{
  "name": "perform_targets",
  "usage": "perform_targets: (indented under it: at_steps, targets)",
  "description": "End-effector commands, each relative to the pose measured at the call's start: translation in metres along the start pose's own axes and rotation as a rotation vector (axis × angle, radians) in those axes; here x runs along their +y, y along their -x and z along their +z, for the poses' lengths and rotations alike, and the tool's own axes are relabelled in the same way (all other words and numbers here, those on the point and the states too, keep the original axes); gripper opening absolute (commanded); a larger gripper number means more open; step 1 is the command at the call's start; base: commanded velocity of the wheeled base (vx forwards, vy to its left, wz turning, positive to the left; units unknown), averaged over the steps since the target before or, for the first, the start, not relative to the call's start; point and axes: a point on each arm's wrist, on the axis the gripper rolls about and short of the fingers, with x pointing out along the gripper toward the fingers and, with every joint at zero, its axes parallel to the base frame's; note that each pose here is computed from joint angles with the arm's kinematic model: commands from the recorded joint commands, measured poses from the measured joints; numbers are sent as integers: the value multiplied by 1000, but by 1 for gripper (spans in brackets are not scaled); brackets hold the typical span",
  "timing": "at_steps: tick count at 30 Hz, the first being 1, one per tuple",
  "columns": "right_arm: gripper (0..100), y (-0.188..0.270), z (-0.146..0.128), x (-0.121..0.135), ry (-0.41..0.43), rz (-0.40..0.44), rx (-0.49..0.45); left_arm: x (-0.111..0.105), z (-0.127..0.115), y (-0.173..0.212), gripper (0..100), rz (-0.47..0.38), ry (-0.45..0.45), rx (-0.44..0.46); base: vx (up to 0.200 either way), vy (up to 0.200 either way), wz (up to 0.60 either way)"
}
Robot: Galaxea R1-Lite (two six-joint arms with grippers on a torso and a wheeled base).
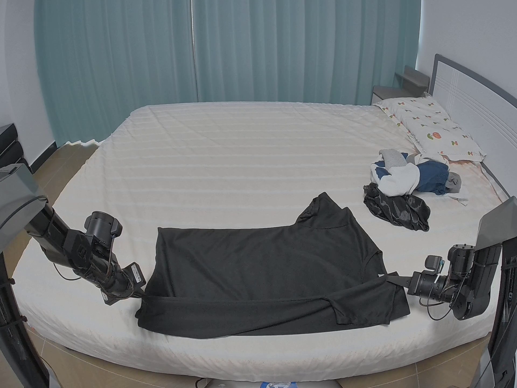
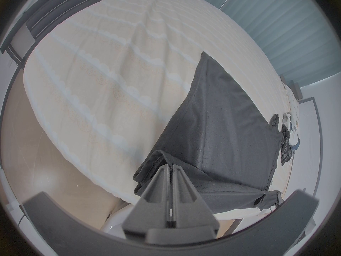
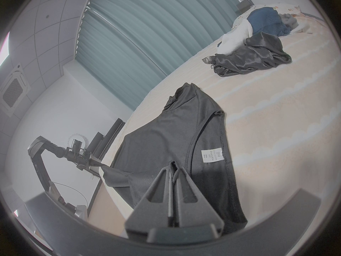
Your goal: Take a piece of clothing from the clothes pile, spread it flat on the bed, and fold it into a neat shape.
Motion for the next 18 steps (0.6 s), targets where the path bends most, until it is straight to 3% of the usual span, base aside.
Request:
perform_targets:
  at_steps: [1, 18]
  targets:
    - [0, -7, -5, -7, -13, -8, 13, 1, 2, -11, 0, 14, 8, 17, 0, 0, 0]
    - [0, -30, -3, -11, -20, -76, -13, -3, 11, -23, 0, 17, 52, 6, 0, 0, 0]
